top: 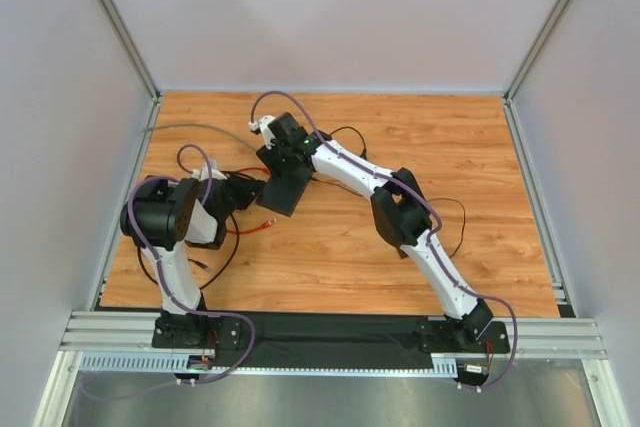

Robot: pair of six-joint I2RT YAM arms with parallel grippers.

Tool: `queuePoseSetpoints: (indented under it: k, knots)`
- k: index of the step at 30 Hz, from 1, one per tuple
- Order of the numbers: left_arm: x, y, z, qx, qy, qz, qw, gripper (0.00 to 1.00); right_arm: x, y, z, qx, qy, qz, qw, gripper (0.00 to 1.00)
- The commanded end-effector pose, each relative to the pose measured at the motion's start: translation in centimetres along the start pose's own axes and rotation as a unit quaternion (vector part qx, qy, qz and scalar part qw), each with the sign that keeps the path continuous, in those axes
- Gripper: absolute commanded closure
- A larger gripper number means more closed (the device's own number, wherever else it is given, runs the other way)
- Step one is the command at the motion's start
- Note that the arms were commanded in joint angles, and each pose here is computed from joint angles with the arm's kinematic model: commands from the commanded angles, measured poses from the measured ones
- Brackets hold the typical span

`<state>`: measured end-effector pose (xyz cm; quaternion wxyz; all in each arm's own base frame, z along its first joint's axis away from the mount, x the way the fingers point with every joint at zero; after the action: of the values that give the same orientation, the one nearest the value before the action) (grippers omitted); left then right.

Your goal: Pull the plug from the switch port

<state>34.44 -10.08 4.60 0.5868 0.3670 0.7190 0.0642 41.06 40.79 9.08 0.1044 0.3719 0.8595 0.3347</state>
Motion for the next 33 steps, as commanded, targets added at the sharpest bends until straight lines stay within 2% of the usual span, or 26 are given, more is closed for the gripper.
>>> queuePoseSetpoints:
  k: [1, 4, 9, 17, 23, 26, 33]
  knots:
    - [-9.2, 6.7, -0.2, -0.136, -0.211, 0.126, 0.96, 1.0, -1.3, -8.5, 1.8, 0.166, -0.006, 0.014, 0.986, 0.47]
    - [-8.1, 6.3, 0.8, -0.118, -0.206, 0.113, 0.965, 1.0, -1.2, -8.6, 1.8, 0.167, 0.001, 0.016, 0.986, 0.48]
    - [-7.2, 6.3, 0.3, -0.141, -0.171, 0.113, 0.969, 1.0, -1.2, -8.6, 1.8, 0.168, 0.001, 0.016, 0.986, 0.48]
    - [-6.8, 4.9, 1.2, -0.112, -0.172, 0.069, 0.976, 1.0, -1.1, -8.3, 1.8, 0.165, 0.005, 0.021, 0.986, 0.47]
    - [-4.0, 2.4, 0.3, -0.089, -0.071, 0.015, 0.993, 1.0, -1.4, -8.0, 1.8, 0.157, 0.003, 0.029, 0.987, 0.47]
    - [-3.4, 1.8, -0.6, -0.101, -0.029, -0.002, 0.994, 1.0, -1.5, -7.9, 1.8, 0.155, 0.004, 0.033, 0.987, 0.47]
    - [-2.8, 0.7, -2.3, -0.128, -0.001, -0.058, 0.99, 1.0, -1.9, -7.6, 1.8, 0.149, 0.009, 0.049, 0.988, 0.46]
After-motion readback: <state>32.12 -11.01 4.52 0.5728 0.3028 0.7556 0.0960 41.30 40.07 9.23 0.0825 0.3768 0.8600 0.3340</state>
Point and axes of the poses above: each gripper's point midway between its finger pads, its own z axis out along the fingers, its own x axis along the line the jaws close on, y = z × x, the point moved 6 cm from there along -z, back along the fingers, and after that the axes turned 5 degrees about z, right-handed, at the moved point
